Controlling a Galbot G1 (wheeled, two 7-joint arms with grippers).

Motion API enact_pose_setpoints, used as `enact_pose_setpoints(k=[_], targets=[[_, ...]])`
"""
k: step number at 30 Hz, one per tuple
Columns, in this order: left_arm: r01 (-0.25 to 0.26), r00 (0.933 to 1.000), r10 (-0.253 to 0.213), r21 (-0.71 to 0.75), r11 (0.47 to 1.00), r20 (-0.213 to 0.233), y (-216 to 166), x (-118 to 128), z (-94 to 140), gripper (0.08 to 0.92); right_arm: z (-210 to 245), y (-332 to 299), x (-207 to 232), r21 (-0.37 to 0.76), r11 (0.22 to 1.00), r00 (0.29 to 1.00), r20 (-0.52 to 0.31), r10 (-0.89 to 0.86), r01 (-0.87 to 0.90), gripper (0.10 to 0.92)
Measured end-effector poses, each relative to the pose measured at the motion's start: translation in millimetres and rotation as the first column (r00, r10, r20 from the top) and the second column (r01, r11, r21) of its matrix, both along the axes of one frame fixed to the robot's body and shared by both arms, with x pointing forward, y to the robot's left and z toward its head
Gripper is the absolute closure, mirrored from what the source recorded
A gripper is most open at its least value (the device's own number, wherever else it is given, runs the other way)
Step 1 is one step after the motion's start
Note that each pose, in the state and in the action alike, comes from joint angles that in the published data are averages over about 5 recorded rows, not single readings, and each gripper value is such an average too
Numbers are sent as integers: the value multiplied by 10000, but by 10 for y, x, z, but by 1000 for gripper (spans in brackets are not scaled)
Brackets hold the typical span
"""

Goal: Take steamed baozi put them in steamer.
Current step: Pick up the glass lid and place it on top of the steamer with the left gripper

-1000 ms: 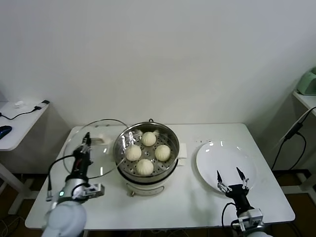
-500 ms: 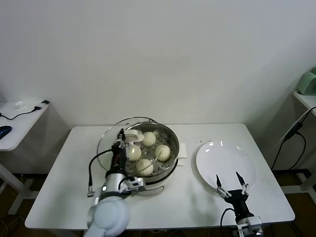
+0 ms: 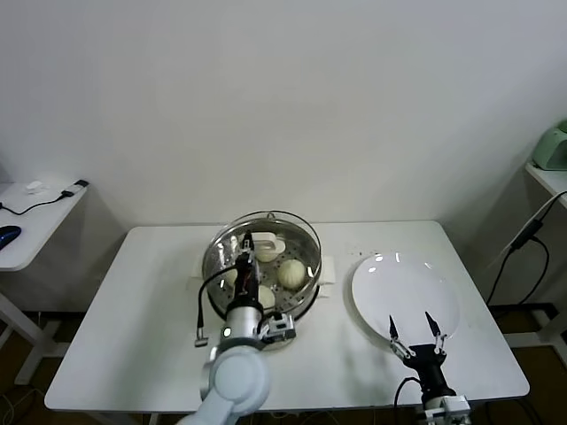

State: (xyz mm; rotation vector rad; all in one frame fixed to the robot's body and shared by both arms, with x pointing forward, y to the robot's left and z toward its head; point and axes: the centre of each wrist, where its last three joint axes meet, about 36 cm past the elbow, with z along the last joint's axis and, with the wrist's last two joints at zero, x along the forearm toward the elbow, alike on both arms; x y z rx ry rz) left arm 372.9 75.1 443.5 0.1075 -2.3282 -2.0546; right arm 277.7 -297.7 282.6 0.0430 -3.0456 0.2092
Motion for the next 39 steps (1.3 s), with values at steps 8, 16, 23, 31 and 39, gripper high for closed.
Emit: enact_pose_setpoints(k=[8,16,23,31,39], targets=[[-139,9997,146,365,9992,-195,-70,53,-150,862,-5,-1,13,32,9999,9998,160,-111,110,200],[-241,9995,254,694,9973,-173,-112,116,-260,862,-21,8,23,62,9998,9994,295,-195,193,200],[-292,9994,311,1015,9944,-177,-120,155,-331,862,-36,-10,16,58,9997,9990,367,-253,251,199],[-327,9991,357,1183,9924,-235,-125,170,-365,862,-69,5,25,80,9996,9988,412,-279,276,199],[-347,9988,388,1306,9908,-292,-111,172,-394,862,-72,42,40,87,9997,9987,452,-224,221,200]])
